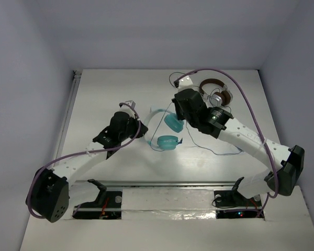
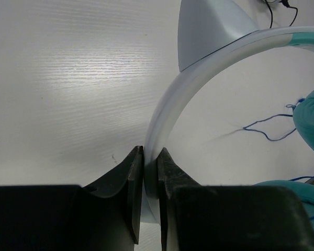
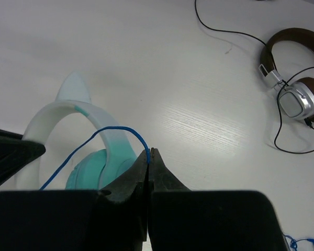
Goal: Wrap the headphones
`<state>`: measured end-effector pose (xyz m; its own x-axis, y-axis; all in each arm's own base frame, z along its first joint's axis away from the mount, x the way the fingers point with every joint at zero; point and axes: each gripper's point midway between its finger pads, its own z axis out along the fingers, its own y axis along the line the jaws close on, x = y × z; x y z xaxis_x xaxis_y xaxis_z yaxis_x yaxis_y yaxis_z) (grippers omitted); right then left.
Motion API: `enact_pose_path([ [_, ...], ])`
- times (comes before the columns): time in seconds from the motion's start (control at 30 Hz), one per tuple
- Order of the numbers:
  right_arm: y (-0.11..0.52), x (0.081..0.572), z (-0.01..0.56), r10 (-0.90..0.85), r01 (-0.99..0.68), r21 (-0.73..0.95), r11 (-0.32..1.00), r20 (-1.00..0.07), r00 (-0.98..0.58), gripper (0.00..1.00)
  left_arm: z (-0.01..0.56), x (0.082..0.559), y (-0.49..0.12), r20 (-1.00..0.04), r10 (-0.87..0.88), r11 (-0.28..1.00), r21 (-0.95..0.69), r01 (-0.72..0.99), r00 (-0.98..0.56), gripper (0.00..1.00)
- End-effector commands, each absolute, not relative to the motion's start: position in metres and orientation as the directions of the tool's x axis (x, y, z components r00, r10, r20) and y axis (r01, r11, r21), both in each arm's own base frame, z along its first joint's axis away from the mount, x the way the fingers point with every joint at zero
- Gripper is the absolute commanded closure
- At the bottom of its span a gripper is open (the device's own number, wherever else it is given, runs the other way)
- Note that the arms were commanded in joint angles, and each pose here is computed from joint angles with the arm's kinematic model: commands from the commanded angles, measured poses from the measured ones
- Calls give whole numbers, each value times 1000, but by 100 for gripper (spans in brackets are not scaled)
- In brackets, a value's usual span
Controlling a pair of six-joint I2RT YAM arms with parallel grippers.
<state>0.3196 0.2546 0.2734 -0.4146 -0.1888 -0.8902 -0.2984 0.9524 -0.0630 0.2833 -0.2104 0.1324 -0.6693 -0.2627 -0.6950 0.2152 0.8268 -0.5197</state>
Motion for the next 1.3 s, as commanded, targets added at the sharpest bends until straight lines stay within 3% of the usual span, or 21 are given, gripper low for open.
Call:
enact_pose_path([
  [0.0, 244, 331, 280, -135, -233, -44, 971, -909, -394, 100, 176, 288, -222, -729, -312, 770, -570, 288, -609, 100],
  [0.47, 228, 346, 251, 73, -127, 137, 982, -907, -414, 100, 199, 267, -247, -696, -281, 651, -644, 402, -661, 100],
  [0.77, 216, 342, 243, 203, -100, 258, 961, -902, -381, 100, 253, 284, -233, -748, -373, 681, -623, 385, -549, 100],
  [1.0, 246, 334, 236, 268, -259, 381, 888, -885, -381, 100, 289, 289, -219, -781, -409, 704, -599, 382, -471, 100],
  [1.23, 269, 325, 246, 328, -379, 465, 800, -868, -373, 91, 316, 286, -224, -782, -430, 666, -612, 427, -452, 100],
  [1.27, 269, 323, 245, 330, -385, 467, 796, -868, -371, 84, 318, 286, -225, -780, -432, 661, -615, 431, -452, 100],
])
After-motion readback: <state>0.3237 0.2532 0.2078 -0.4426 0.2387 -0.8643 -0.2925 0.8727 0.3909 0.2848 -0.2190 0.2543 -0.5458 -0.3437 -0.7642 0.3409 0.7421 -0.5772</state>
